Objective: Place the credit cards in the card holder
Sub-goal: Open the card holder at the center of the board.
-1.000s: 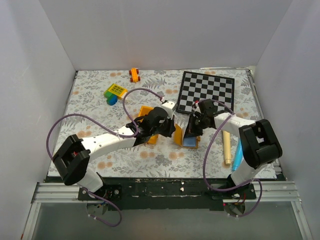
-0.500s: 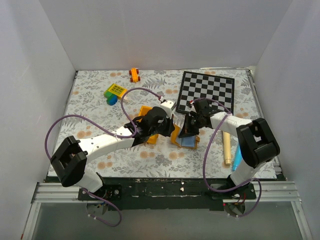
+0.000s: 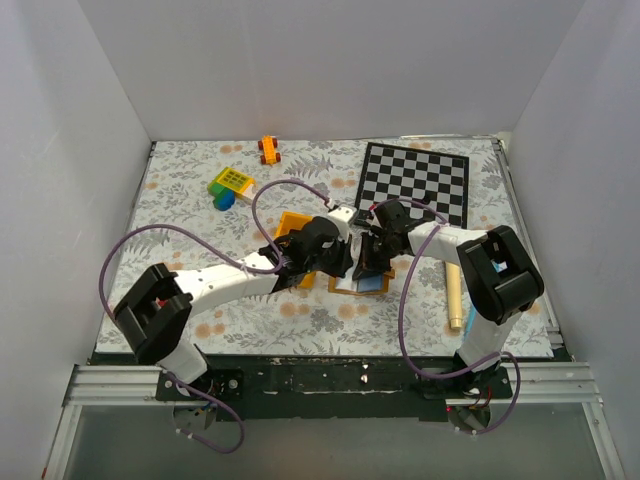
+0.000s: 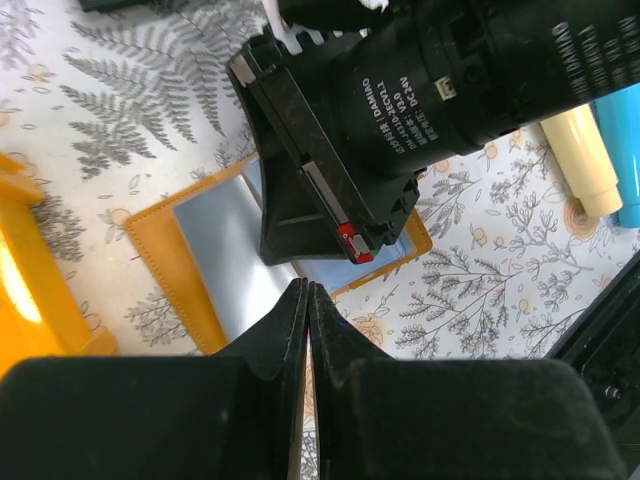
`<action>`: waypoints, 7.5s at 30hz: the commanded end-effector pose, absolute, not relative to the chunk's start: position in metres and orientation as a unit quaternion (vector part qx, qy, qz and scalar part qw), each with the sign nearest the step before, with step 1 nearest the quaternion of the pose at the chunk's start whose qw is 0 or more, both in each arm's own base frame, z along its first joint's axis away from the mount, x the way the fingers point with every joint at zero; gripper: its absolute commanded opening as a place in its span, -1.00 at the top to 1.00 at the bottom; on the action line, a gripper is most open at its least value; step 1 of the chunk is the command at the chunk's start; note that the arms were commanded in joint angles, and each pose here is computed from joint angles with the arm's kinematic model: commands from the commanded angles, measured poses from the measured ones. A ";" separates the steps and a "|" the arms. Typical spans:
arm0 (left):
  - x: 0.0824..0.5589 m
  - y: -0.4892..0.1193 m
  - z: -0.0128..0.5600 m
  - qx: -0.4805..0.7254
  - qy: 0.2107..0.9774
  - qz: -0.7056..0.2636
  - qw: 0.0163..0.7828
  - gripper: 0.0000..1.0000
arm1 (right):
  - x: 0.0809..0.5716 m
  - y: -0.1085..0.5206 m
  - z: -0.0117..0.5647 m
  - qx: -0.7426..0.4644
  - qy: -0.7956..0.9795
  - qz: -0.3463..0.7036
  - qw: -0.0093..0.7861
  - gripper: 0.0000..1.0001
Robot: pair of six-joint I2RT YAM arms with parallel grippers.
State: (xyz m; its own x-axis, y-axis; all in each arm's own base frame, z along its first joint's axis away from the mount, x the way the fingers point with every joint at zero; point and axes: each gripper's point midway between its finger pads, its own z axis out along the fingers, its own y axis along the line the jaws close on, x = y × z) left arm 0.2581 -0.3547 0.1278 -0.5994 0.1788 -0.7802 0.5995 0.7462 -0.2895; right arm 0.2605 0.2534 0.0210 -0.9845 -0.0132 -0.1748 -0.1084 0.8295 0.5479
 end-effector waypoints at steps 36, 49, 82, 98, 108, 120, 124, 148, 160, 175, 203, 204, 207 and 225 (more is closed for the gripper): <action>0.251 -0.357 0.012 0.250 0.899 -0.215 0.287 1.00 | 0.257 0.199 0.049 -0.037 0.970 0.176 0.161 0.97; 0.251 -0.358 0.012 0.250 0.899 -0.217 0.287 1.00 | 0.259 0.214 0.020 -0.031 0.971 0.198 0.129 0.97; 0.249 -0.357 0.010 0.253 0.900 -0.215 0.283 1.00 | 0.270 0.264 0.057 -0.046 0.924 0.345 0.157 0.97; 0.251 -0.360 0.012 0.254 0.898 -0.217 0.285 1.00 | 0.261 0.197 0.046 -0.019 0.968 0.184 0.172 0.97; 0.251 -0.360 0.013 0.254 0.898 -0.218 0.286 1.00 | 0.265 0.186 0.032 -0.012 0.975 0.145 0.166 0.97; 0.253 -0.362 0.012 0.257 0.898 -0.217 0.286 1.00 | 0.266 0.184 0.027 -0.018 0.977 0.136 0.163 0.97; 0.253 -0.362 0.011 0.257 0.898 -0.216 0.285 1.00 | 0.268 0.194 0.022 -0.021 0.976 0.156 0.154 0.97; 0.250 -0.357 0.015 0.257 0.901 -0.210 0.281 1.00 | 0.274 0.244 0.030 -0.030 0.945 0.289 0.148 0.97; 0.252 -0.344 0.063 0.247 0.893 -0.205 0.316 1.00 | 0.275 0.246 0.022 -0.029 0.946 0.290 0.143 0.97; 0.263 -0.373 0.050 0.250 0.885 -0.236 0.315 1.00 | 0.273 0.245 0.022 -0.028 0.946 0.289 0.144 0.97; 0.261 -0.390 0.018 0.255 0.888 -0.253 0.286 1.00 | 0.271 0.244 0.030 -0.029 0.945 0.290 0.146 0.97; 0.260 -0.388 0.013 0.256 0.891 -0.250 0.281 1.00 | 0.271 0.244 0.034 -0.031 0.944 0.291 0.151 0.97; 0.256 -0.384 0.005 0.256 0.895 -0.246 0.272 1.00 | 0.271 0.240 0.046 -0.031 0.943 0.289 0.161 0.97; 0.256 -0.379 0.009 0.255 0.895 -0.238 0.278 1.00 | 0.259 0.195 0.031 -0.026 0.967 0.186 0.175 0.97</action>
State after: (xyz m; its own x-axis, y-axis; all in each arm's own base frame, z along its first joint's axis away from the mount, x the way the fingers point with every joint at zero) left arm 0.2601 -0.3937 0.0230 -0.6981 0.2920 -0.6537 0.6047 0.7293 -0.3201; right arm 0.2605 0.2080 0.0351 -0.9451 0.0296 -0.3255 -0.1130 0.9048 0.4106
